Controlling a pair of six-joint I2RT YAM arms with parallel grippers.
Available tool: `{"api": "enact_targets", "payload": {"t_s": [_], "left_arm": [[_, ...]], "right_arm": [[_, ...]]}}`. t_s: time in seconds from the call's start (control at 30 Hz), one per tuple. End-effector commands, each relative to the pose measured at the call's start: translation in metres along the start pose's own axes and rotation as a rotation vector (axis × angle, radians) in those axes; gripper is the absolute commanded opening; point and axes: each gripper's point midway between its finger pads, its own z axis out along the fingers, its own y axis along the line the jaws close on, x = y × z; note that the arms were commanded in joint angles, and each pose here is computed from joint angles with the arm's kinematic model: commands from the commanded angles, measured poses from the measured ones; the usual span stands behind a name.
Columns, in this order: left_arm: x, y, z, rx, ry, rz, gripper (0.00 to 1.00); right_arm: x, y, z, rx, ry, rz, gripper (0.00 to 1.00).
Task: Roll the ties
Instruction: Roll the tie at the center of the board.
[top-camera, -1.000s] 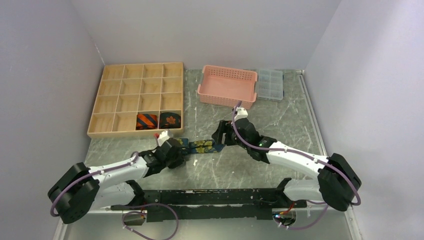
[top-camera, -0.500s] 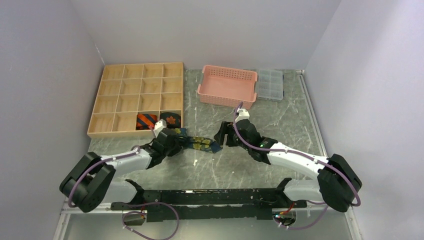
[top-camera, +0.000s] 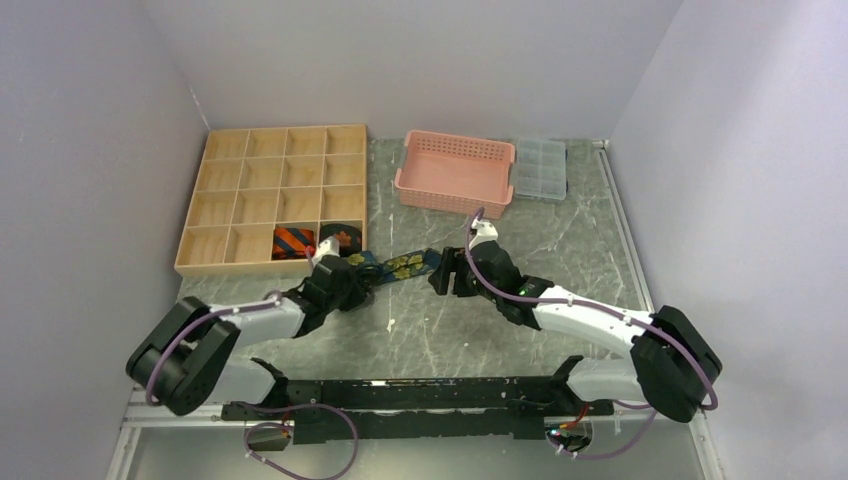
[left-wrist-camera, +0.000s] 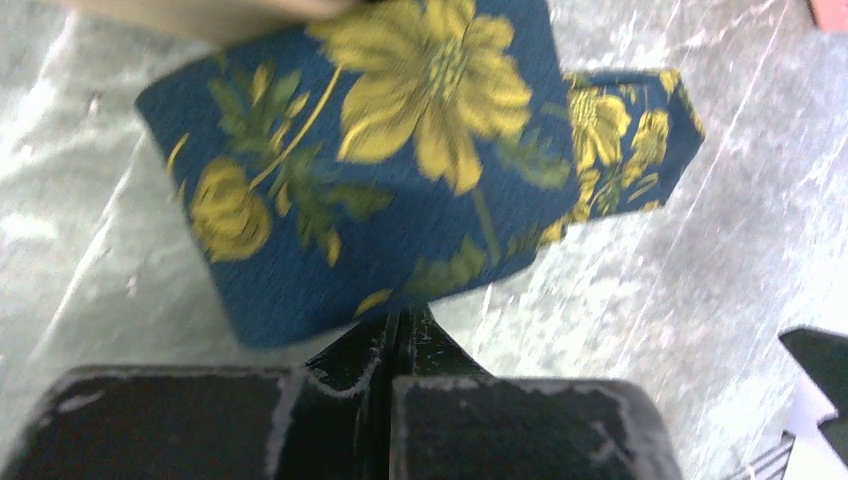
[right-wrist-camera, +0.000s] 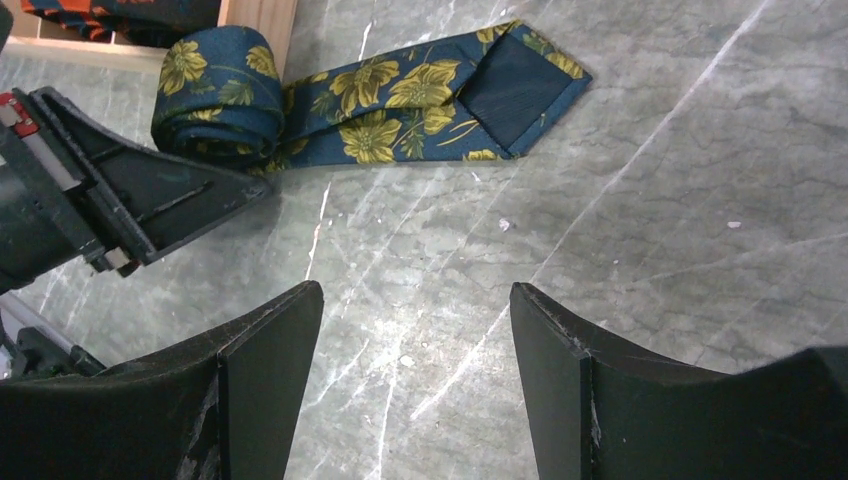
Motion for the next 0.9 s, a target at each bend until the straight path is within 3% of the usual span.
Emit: {"api": "enact_targets", "payload": {"t_s": [0.0, 0.17, 0.3, 0.47, 0.6, 0.87], "left_arm": [[0.035, 0.038, -0.025, -0.055, 0.136, 0.091, 0.03], [0.035, 0.029, -0.052, 0.003, 0.153, 0.082, 0.03], [0.014, 0.029, -0.062, -0.044, 0.071, 0.085, 0.03], [0.007, 0.046, -0.049, -0.200, 0.083, 0.141, 0.03], [0.019, 0.053, -0.030, -0.210, 0.116, 0.133, 0.03], [0.004, 0.060, -0.013, -0.245, 0.028, 0.087, 0.03]], "right_arm": [[-0.002, 0.010, 0.006, -0.051, -0.005, -0.002, 0.73], [0.001, 0.013, 0.011, -0.065, 0.006, 0.004, 0.72], [0.006, 0.014, 0.015, -0.074, 0.023, 0.016, 0.72], [0.007, 0.017, 0.017, -0.082, 0.034, 0.021, 0.71], [0.005, 0.017, 0.016, -0.076, 0.031, 0.016, 0.71], [0.006, 0.014, 0.017, -0.063, 0.036, 0.010, 0.71]]}}
